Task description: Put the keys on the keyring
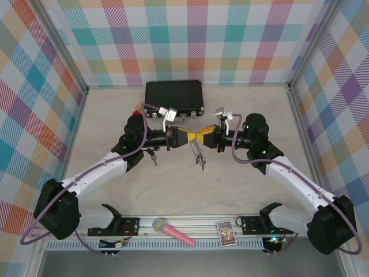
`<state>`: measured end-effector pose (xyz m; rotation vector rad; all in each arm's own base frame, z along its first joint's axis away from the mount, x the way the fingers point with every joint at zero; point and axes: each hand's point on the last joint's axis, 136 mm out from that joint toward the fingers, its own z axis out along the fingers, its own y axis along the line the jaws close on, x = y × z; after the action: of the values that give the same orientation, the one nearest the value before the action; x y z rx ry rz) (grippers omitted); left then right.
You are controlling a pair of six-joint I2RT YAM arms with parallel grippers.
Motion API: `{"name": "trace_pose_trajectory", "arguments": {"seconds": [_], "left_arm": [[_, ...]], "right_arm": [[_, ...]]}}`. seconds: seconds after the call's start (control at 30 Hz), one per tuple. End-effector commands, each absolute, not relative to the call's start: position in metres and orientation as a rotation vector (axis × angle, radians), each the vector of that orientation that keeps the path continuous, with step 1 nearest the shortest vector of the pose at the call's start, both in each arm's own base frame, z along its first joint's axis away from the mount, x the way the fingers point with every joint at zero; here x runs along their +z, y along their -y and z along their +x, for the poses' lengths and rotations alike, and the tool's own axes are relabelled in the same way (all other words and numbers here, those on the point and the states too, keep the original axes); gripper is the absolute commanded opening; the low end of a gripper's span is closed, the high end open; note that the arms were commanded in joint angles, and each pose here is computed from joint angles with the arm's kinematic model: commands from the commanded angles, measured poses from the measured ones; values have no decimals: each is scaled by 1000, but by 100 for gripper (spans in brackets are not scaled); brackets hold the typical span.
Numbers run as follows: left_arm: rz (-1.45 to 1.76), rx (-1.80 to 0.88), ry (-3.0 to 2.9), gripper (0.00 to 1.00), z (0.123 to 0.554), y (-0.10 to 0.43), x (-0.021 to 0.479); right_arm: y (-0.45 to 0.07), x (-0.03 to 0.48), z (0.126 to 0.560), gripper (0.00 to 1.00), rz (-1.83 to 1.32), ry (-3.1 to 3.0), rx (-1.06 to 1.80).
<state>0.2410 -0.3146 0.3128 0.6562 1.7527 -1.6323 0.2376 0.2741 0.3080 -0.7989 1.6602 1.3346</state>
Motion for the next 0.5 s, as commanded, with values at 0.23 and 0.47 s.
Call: {"name": "trace_pose_trajectory", "arguments": {"seconds": [0.23,0.47], "left_arm": [[724,-1590,-1678,0,241,314,324],[733,-1589,-1671,0,241,314,326]], "right_arm": [[-256,301,247,36,-676,-1677,1198],[-254,302,245,33,-678,-1665,1198]]}}
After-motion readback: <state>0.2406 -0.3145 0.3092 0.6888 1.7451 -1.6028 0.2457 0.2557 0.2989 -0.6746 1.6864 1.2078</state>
